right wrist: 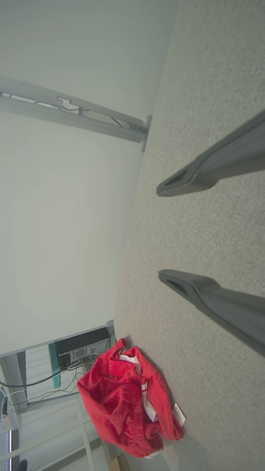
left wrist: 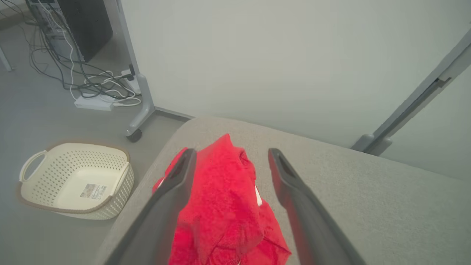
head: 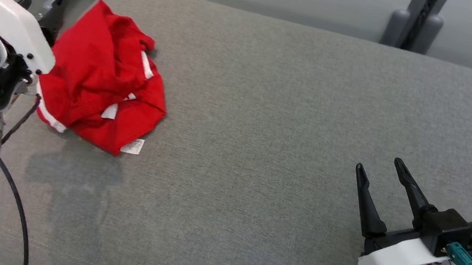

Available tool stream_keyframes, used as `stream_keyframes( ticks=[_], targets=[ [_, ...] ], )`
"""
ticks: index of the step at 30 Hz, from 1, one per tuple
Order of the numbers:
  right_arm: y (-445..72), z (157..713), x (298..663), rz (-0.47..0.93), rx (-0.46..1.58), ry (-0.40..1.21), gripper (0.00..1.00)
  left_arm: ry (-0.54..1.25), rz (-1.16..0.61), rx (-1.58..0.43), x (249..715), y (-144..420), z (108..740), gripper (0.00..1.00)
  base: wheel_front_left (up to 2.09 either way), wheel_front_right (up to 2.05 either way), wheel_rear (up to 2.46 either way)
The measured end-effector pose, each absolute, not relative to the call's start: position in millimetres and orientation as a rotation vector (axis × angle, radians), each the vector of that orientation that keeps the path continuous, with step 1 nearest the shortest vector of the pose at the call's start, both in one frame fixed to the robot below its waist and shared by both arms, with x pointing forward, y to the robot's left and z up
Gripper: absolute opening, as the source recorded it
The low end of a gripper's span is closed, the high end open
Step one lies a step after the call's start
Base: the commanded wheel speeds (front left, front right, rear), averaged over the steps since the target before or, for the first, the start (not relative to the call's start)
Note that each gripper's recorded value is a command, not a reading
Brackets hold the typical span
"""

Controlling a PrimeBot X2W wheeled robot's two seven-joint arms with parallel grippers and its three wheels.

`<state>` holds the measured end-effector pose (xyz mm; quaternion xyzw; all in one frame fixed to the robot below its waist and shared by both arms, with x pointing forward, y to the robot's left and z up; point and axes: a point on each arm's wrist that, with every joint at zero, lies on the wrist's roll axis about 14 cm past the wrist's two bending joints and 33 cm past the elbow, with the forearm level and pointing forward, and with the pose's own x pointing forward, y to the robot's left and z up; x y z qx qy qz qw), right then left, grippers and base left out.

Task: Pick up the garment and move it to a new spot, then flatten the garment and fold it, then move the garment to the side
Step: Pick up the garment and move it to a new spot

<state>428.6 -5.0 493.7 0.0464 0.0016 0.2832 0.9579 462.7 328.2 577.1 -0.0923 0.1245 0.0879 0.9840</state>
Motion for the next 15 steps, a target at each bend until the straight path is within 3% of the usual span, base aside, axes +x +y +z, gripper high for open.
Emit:
stream_keyframes(
  ticks=[3, 15],
  targets=[
    [-18.5, 485.4, 438.1, 0.54, 0.099, 0.012, 1.0, 0.425, 0.201, -0.252, 481.5, 334.8, 529.4, 1.0, 0.0, 0.0, 0.0],
    [-58.0, 451.0, 456.4, 0.433, 0.112, 0.073, 1.0, 0.752, 0.256, -0.382, 499.1, 335.8, 418.9, 1.0, 0.0, 0.0, 0.0]
  ],
)
